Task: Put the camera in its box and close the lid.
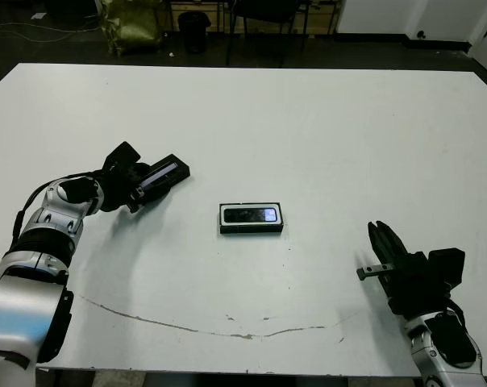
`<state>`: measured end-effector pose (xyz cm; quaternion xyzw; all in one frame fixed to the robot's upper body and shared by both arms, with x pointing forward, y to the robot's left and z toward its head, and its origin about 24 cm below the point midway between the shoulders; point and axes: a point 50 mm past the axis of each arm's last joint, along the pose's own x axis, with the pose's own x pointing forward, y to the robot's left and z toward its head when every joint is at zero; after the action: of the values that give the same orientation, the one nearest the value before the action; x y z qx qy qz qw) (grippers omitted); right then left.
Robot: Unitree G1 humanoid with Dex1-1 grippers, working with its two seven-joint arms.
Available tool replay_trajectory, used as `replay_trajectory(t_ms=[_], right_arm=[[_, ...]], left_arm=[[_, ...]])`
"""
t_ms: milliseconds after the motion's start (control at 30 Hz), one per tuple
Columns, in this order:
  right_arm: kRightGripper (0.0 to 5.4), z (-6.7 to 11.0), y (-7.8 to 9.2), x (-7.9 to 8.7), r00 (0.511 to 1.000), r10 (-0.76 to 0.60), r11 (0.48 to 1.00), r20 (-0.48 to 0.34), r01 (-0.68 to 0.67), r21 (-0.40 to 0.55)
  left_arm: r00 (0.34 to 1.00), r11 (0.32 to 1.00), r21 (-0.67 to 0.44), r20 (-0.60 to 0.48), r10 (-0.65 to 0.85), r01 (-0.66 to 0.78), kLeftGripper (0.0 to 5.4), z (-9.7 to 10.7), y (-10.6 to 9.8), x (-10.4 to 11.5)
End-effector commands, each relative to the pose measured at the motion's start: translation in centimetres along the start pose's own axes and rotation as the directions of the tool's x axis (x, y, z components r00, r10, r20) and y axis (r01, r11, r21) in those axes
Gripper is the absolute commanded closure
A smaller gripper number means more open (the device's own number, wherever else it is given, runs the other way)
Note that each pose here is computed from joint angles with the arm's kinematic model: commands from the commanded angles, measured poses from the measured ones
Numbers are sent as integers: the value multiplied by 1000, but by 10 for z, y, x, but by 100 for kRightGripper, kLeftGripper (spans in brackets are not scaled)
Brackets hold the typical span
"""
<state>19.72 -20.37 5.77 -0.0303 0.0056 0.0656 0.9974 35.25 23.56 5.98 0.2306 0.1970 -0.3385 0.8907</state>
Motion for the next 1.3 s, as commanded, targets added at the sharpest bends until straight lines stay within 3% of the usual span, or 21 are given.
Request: replay_trajectory(t_ms=[33, 433, 567, 800, 1000, 1300], right_arm=[[540, -5, -3, -2, 1000, -13, 1000, -18, 13, 13], [540, -8, -4, -1, 1000, -1, 1000, -7, 1, -5], [540, -7, -3, -1, 1000, -1, 1000, -23, 1, -9], [540, -5, -1, 0, 1000, -3, 1000, -31, 3, 12], [540, -5, -1, 0, 1000, 6, 1000, -23, -6, 28], [540, -5, -1, 2, 999, 22, 1000, -25, -21, 19]], left_arm=[[986, 989, -123, -132, -102, 86, 301, -39, -23, 1], [989, 993, -88, -118, -85, 75, 301, -32, -17, -1], [997, 997, -30, 18, -75, 76, 301, -9, -6, -5], [969, 989, 42, 200, -147, 141, 303, 56, 9, -20], [941, 963, 134, 219, -258, 233, 303, 98, 4, -33], [903, 888, 259, 106, -416, 379, 303, 117, -24, -23]])
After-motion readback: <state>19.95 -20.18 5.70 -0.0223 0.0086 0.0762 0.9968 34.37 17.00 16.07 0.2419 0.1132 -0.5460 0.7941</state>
